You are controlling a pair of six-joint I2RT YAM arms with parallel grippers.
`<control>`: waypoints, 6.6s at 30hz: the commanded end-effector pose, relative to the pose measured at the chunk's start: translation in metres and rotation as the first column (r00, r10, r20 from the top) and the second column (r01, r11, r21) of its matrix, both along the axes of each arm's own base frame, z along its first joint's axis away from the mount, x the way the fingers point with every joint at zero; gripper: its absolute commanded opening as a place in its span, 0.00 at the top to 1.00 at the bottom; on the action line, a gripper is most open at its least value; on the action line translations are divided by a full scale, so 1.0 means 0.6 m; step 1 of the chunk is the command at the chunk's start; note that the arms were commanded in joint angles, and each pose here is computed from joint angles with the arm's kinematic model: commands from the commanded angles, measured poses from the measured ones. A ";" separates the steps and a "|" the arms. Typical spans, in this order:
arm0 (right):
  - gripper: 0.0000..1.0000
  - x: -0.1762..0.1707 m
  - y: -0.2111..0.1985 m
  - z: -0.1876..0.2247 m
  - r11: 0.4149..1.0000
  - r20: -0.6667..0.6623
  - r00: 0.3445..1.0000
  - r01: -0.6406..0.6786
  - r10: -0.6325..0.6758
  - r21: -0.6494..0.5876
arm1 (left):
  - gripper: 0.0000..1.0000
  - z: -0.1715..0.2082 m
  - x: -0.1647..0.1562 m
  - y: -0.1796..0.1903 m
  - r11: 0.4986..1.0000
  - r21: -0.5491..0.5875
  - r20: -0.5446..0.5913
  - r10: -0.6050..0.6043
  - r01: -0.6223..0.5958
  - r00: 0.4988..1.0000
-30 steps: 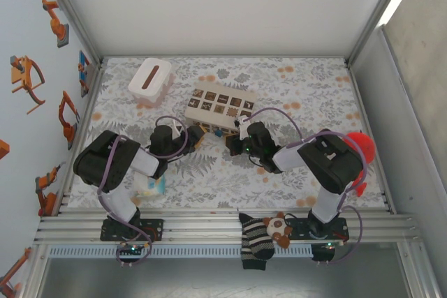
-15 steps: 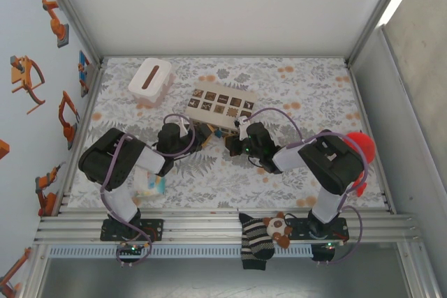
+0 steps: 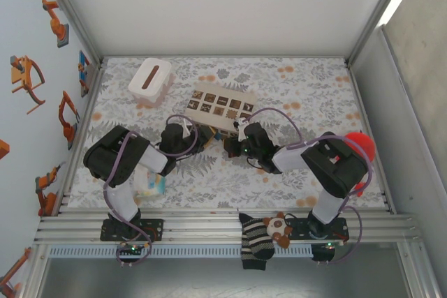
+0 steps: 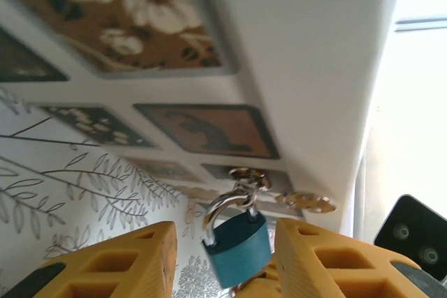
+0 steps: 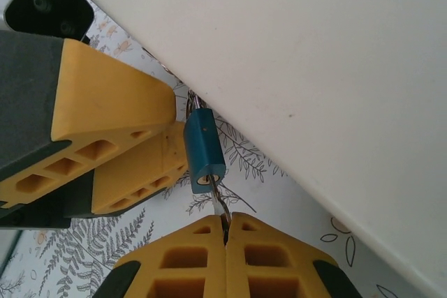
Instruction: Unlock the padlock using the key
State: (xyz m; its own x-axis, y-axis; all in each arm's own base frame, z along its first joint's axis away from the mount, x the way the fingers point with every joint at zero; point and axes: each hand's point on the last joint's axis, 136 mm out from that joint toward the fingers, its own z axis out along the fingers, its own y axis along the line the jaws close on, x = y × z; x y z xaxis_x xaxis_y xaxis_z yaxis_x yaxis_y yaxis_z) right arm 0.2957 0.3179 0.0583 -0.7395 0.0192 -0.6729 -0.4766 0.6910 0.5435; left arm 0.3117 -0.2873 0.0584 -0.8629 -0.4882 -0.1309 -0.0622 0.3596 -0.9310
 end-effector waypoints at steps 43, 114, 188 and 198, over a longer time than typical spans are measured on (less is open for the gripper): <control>1.00 0.012 0.050 0.076 0.946 -0.194 0.976 0.153 -0.100 0.285 | 0.89 -0.001 0.007 -0.027 1.000 -0.021 0.015 -0.019 0.020 1.000; 0.96 0.080 0.026 0.182 0.836 -0.250 0.960 0.236 -0.123 0.495 | 1.00 0.027 -0.013 -0.063 0.996 -0.048 0.020 -0.071 0.072 0.997; 0.69 -0.047 0.012 0.087 0.552 0.509 0.395 0.005 0.765 -0.834 | 1.00 0.060 -0.011 -0.041 1.000 0.019 -0.268 0.011 -0.007 0.963; 0.74 -0.035 0.017 0.075 0.540 0.498 0.407 0.013 0.766 -0.842 | 1.00 0.062 -0.010 -0.040 1.000 0.011 -0.267 0.012 -0.009 0.964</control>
State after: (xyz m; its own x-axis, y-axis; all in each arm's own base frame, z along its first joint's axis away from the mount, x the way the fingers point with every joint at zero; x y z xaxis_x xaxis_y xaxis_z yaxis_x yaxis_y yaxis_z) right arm 0.2650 0.3214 0.0915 0.3124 -0.8071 -0.5010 -0.7030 0.1583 -0.6933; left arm 0.2977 -0.3028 0.0690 -0.8525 -0.5132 0.0996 -0.3516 0.4218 -0.8358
